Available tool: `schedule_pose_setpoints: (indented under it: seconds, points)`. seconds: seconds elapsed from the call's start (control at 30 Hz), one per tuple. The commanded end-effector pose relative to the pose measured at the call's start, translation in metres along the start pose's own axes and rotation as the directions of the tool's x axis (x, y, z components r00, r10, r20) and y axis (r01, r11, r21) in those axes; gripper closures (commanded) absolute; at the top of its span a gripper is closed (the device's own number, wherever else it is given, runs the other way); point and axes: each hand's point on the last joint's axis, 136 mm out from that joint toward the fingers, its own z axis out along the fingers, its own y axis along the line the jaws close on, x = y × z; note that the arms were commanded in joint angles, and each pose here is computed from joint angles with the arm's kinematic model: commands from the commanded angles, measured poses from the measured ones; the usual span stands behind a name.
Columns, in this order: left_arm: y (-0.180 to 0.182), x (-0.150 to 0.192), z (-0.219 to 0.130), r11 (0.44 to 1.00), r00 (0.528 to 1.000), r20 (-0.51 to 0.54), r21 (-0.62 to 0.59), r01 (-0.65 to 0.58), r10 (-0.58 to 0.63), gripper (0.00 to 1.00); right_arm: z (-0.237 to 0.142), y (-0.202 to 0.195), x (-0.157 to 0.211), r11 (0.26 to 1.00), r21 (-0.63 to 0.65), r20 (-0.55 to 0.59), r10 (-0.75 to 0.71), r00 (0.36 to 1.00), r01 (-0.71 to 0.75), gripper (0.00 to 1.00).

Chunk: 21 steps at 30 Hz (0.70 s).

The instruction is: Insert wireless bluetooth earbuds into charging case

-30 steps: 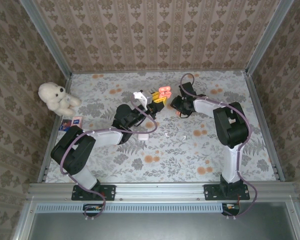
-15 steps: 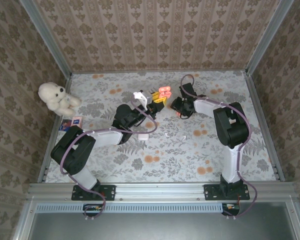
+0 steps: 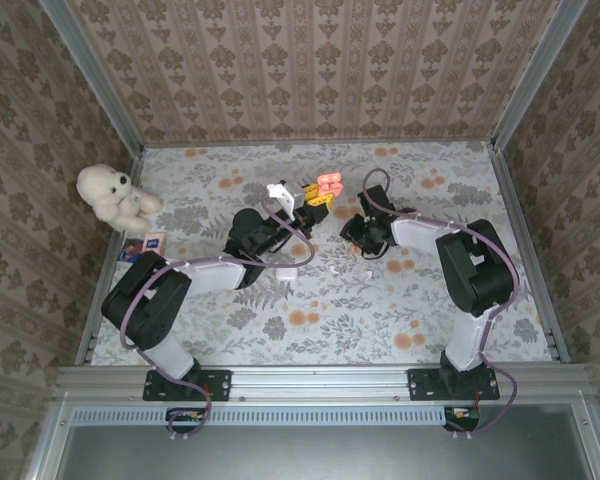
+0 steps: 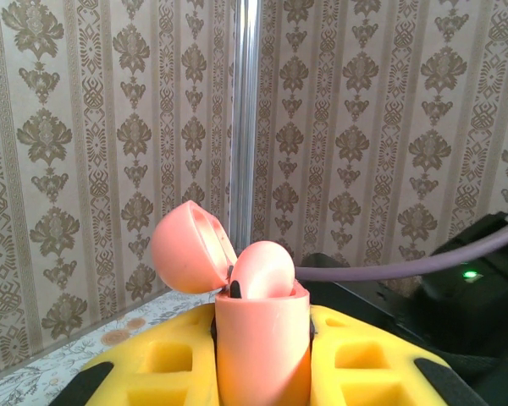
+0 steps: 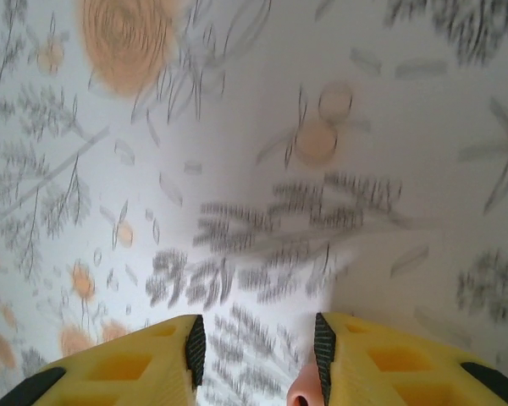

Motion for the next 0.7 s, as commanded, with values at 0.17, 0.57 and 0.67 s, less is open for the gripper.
schedule_pose_setpoints:
  seconds: [0.17,0.57,0.67]
  points:
    - [-0.004,-0.011,0.002,1.0,0.999,0.047,0.015,-0.001,0.0,1.0,-0.048,0.016,-0.01,0.984,0.027,0.101,-0.18,0.978,0.178,0.56]
    - [-0.007,-0.014,0.003,1.0,0.999,0.051,0.023,0.0,-0.001,1.0,-0.053,0.028,-0.002,0.657,0.041,-0.042,-0.751,0.658,0.753,0.56]
    - [-0.007,-0.016,0.003,1.0,0.998,0.057,0.023,-0.002,0.0,1.0,-0.046,0.024,-0.003,0.629,0.056,-0.083,-0.771,0.632,0.775,0.58]
